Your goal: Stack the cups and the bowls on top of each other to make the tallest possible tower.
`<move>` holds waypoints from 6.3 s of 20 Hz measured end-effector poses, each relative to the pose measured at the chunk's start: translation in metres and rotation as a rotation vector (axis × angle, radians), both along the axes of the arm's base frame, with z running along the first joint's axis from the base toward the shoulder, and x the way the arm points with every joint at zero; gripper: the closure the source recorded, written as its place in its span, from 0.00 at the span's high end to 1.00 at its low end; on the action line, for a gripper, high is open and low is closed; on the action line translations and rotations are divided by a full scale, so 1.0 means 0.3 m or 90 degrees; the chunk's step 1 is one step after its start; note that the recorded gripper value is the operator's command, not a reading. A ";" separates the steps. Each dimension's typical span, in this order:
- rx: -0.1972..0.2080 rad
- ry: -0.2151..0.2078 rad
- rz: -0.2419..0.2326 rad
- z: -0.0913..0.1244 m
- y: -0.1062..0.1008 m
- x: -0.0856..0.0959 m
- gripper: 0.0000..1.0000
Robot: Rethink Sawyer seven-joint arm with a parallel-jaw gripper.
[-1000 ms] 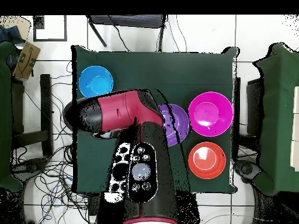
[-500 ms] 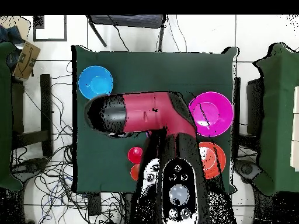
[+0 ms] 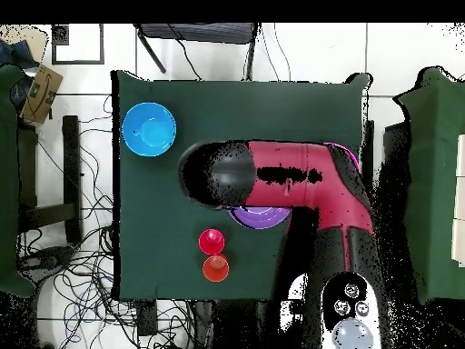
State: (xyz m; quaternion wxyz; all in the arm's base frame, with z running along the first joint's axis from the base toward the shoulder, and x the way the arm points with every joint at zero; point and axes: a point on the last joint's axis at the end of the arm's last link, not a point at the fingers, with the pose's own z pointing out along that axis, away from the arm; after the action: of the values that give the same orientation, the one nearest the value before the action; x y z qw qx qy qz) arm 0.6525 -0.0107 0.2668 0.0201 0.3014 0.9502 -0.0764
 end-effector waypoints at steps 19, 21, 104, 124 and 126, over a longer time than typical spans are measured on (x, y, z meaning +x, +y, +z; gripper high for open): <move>0.001 -0.097 0.046 -0.042 0.009 0.369 1.00; -0.002 -0.107 0.042 -0.037 -0.009 0.409 1.00; 0.063 -0.011 0.042 -0.715 -0.412 0.198 1.00; 0.066 -0.021 0.040 -0.744 -0.428 0.161 1.00; 0.062 -0.027 0.044 -0.758 -0.440 0.144 1.00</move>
State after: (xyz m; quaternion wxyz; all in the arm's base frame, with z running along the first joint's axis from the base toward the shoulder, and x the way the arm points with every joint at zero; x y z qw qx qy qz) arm 0.6958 -0.1428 0.0394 0.0280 0.2708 0.9619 -0.0233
